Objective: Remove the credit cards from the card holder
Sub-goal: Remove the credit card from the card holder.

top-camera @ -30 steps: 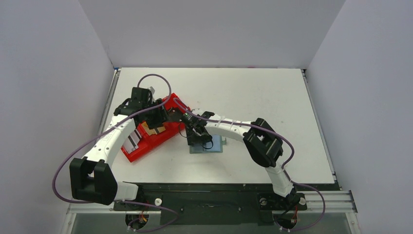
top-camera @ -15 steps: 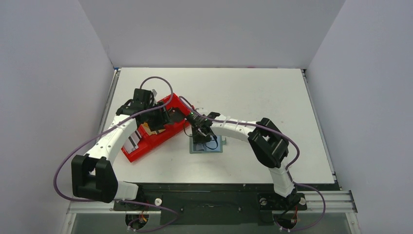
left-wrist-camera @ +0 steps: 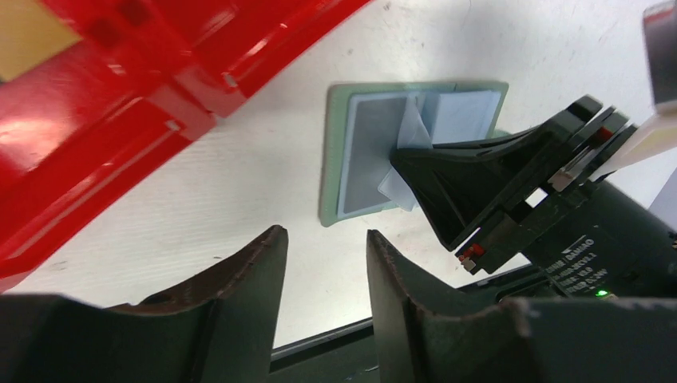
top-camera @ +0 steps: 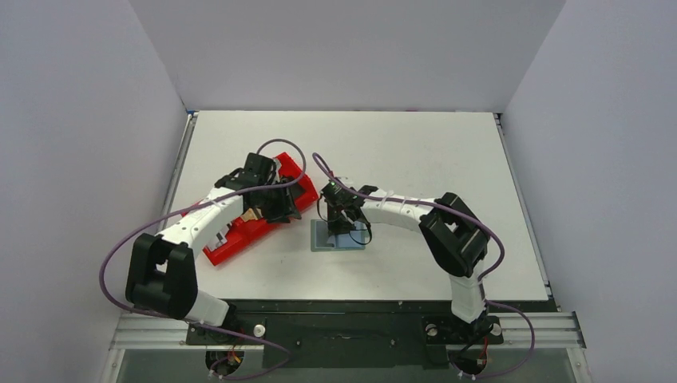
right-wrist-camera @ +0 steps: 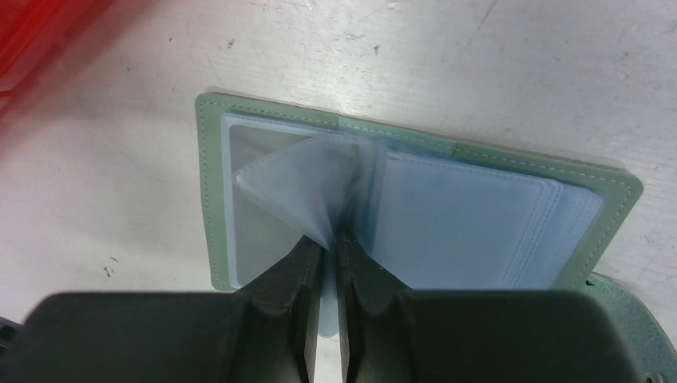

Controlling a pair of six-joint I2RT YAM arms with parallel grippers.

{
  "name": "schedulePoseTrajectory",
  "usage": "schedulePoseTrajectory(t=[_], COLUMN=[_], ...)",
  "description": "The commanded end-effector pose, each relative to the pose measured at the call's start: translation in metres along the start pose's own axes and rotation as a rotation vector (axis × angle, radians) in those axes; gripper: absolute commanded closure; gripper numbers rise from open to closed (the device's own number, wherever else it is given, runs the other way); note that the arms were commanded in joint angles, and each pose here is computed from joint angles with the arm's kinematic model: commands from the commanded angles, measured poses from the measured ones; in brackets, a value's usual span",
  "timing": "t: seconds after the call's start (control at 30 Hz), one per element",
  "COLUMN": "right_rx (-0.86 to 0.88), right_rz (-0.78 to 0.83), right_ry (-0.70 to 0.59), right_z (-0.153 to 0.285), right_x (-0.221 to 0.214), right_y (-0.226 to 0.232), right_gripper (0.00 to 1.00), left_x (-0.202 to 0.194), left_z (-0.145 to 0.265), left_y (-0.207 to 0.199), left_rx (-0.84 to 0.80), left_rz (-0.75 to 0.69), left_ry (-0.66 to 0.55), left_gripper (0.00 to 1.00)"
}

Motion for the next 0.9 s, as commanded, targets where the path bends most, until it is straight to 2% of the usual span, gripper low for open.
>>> schedulePoseTrajectory(t=[0.0,0.37,0.67,0.8,0.87], right_rx=[0.055,0.115,0.164,0.183,0.191], right_rz=[-0.040,-0.081,-0.086,-0.083,-0.084], right_ry=[-0.031,-0.036,-0.059,-0.067,-0.074], right_z=[0.016,0.017,0.028,0.034,0.038], right_x=[0.006,0.008,0.018,0.021,0.023], right_y=[-0.001,-0.013,-0.014,-0.012,-0.010], right_gripper=[0.92,0.93,0.92,0.85,0.77], left_x=[0.001,0.003,0.003,0.004,0.003], left_z=[-0.018,-0.080,-0.112,-0.117,-0.118], left_y=[-0.023,-0.052,-0.070,-0.076,-0.078], left_rx=[-0.053,-0.011,-0.028,-0.034,-0.038], left_rz=[-0.035,-0.070,-0.078,-0.085,-0.087], left_ry=[0.000,0.061,0.085,0.090,0.092], left_gripper=[0.65,0.90,0.93,0.94,0.94])
Point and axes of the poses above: each gripper's point midway between its finger pads, its own z axis back along the fingers, its own y axis along the line the jaws close on, x = y × z, the point moved 8 cm from there along z, back along the fingers, and after that the axes turned 14 degrees about -z, right-handed, at the moved point
